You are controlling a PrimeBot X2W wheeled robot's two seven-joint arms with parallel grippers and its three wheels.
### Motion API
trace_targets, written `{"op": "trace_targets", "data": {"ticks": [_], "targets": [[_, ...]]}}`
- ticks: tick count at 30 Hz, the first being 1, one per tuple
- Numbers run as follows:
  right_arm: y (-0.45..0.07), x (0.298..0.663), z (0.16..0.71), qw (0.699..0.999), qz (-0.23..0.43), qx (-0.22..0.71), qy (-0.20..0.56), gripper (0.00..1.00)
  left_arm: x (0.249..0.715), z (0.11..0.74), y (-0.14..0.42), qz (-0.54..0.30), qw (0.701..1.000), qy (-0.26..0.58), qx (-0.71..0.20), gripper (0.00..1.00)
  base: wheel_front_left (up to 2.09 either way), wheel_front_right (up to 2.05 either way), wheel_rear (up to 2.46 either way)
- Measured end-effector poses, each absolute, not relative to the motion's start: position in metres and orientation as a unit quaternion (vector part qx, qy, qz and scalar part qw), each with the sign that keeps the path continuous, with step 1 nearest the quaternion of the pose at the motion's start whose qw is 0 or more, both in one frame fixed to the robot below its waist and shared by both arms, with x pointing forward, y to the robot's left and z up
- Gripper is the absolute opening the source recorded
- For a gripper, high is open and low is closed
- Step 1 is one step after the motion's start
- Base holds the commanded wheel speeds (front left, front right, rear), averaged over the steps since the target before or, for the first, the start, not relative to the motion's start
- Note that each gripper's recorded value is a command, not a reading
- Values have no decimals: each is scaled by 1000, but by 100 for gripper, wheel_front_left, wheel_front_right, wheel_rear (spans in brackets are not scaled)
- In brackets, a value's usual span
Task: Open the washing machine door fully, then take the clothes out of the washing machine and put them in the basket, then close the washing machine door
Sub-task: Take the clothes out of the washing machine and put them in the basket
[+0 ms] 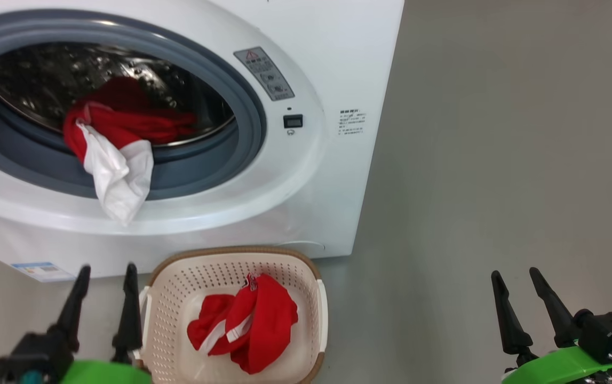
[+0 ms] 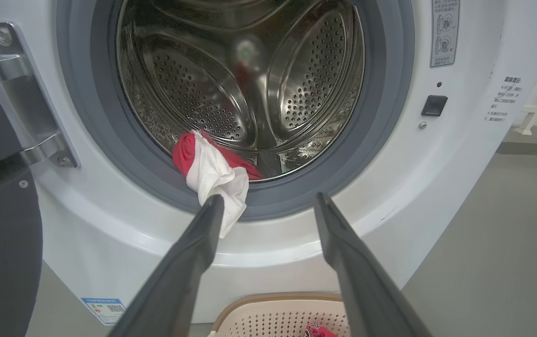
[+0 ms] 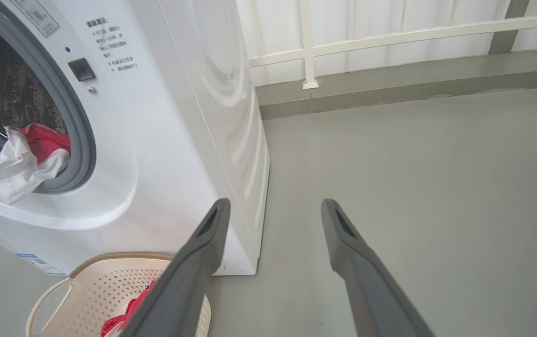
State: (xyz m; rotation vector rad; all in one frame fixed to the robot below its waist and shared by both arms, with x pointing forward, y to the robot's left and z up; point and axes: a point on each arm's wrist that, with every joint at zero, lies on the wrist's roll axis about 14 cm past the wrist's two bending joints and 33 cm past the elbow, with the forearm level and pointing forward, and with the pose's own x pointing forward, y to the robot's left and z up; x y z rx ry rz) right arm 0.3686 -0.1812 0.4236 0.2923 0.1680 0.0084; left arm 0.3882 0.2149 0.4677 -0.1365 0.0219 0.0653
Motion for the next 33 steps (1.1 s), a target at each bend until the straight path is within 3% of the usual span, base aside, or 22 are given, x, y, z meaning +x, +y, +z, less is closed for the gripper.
{"op": "trace_targets", "data": {"ticks": [19, 33], "targets": [[-182, 414, 394, 984, -1, 145, 107, 100, 524, 446, 233, 41, 998, 28, -33, 100, 0, 0, 0], [-198, 418, 374, 982, -24, 133, 128, 100, 573, 389, 242, 63, 994, 93, 11, 100, 0, 0, 0]]}}
